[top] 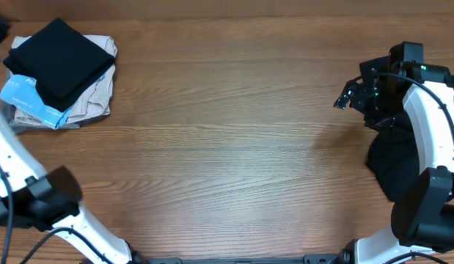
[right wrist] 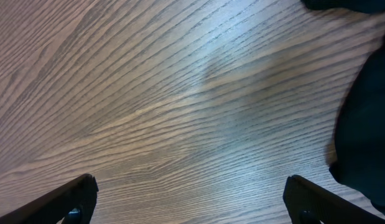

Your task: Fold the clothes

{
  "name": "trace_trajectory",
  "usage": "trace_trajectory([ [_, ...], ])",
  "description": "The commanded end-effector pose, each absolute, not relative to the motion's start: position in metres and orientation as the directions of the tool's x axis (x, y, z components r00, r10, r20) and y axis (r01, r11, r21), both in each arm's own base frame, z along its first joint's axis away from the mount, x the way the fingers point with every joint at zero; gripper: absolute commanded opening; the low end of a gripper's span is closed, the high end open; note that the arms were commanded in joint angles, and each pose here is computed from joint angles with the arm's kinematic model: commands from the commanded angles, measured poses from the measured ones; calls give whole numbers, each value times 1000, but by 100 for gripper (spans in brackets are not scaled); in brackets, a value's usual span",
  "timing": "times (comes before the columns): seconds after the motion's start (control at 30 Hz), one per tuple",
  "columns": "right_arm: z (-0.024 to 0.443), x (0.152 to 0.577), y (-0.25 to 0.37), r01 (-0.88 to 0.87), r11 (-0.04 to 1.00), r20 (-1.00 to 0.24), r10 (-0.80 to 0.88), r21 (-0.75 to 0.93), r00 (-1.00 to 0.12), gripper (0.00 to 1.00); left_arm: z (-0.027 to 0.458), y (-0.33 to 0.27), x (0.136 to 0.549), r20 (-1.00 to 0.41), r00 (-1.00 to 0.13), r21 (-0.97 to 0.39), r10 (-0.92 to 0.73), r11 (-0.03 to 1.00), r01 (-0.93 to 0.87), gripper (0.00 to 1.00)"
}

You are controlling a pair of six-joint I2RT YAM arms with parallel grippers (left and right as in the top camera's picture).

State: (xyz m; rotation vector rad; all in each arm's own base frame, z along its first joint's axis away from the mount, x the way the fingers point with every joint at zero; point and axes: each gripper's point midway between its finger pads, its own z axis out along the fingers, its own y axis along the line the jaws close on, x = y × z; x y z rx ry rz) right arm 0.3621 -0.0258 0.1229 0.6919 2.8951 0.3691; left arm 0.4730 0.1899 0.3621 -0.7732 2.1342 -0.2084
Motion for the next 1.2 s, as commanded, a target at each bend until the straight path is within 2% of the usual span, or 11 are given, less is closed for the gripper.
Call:
trace_trajectory([
  [0.0,132,366,-28,422,865,-111,464,273,-879,100,335,154,493,-618,-545,-379,-566,822,-425,25],
  [0.07,132,366,-28,422,865,-111,464,273,-879,100,328,135,501,-613,-575,-356,-542,839,-411,45],
  [0.1,132,366,-28,422,865,-111,464,273,-879,100,324,126,504,-612,-587,-345,-530,847,-405,59],
  [0.17,132,366,-28,422,865,-111,464,273,-879,100,317,109,510,-603,-615,-329,-508,861,-388,98],
  [0.2,132,366,-28,422,865,-111,464,273,-879,100,314,101,512,-596,-629,-328,-499,866,-377,100],
  [0.53,132,366,-28,422,865,-111,464,273,-879,100,310,56,519,-588,-676,-327,-444,895,-304,100],
  [1.17,132,366,-28,422,865,-111,464,273,-879,100,310,57,519,-589,-675,-327,-445,895,-304,100],
])
